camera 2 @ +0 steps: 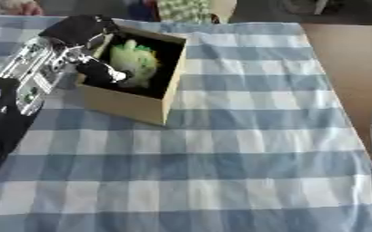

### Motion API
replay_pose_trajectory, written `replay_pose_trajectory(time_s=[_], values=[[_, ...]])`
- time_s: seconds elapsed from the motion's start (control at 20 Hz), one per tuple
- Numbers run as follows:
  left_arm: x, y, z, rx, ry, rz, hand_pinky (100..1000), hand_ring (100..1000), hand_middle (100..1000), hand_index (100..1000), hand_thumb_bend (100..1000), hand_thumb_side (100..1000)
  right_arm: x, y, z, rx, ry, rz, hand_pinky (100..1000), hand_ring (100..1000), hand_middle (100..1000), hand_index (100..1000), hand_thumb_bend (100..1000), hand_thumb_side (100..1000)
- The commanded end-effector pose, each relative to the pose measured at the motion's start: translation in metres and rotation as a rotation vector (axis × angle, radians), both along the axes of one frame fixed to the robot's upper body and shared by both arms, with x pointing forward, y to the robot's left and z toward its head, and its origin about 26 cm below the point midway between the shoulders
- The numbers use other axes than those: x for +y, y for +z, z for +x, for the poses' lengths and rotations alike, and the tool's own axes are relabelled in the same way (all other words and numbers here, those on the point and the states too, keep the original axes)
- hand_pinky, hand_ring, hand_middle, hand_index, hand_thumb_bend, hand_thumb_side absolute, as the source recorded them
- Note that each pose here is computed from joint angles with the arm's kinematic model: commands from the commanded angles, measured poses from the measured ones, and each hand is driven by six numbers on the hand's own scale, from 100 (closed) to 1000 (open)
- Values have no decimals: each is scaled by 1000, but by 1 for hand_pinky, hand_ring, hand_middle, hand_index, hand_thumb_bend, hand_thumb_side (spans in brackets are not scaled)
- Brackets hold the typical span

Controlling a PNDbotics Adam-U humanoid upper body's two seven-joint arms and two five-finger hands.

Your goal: Pick up objects on the table and place them in the box.

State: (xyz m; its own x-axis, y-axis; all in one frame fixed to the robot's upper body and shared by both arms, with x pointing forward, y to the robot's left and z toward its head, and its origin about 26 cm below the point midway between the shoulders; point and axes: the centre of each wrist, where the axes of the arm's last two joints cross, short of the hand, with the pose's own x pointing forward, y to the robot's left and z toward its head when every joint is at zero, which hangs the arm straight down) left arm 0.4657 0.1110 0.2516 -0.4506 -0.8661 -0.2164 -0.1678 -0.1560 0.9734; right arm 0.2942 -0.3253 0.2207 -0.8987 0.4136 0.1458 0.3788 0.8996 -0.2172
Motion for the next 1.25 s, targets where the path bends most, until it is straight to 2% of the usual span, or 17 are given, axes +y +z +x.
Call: replay_pose_trajectory(time_s=[0.05, 0.15, 0.45, 0.5, 0.8, 0.95, 1.25], values=[[-3, 19, -2, -55, -9, 7, 586, 723, 771, 847, 666, 505, 0, 6, -2, -19, 0, -7, 781, 612, 592, 778, 100, 763], [-4, 21, -4, -65, -10, 8, 577, 715, 766, 842, 612, 494, 0, 6, -3, -17, 0, -5, 781, 613, 592, 778, 100, 763], [-5, 29, -8, -83, -11, 6, 569, 709, 763, 841, 619, 505, -1, 5, -3, -13, -1, -3, 781, 613, 592, 778, 100, 763], [-5, 31, -9, -88, -12, -1, 517, 656, 728, 829, 531, 517, -1, 5, -3, -12, -2, -2, 781, 613, 592, 778, 100, 763], [-5, 66, -28, -185, -53, -133, 457, 596, 681, 797, 471, 544, -2, 3, -4, -4, -9, -1, 782, 614, 593, 778, 100, 762], [0, 85, -40, -226, -65, -176, 432, 573, 660, 777, 412, 533, -3, 3, -4, -1, -15, -3, 782, 614, 593, 778, 100, 762], [24, 105, -65, -300, -114, -247, 393, 537, 629, 765, 364, 517, -6, 2, -5, -1, -29, -5, 783, 615, 594, 778, 100, 761]])
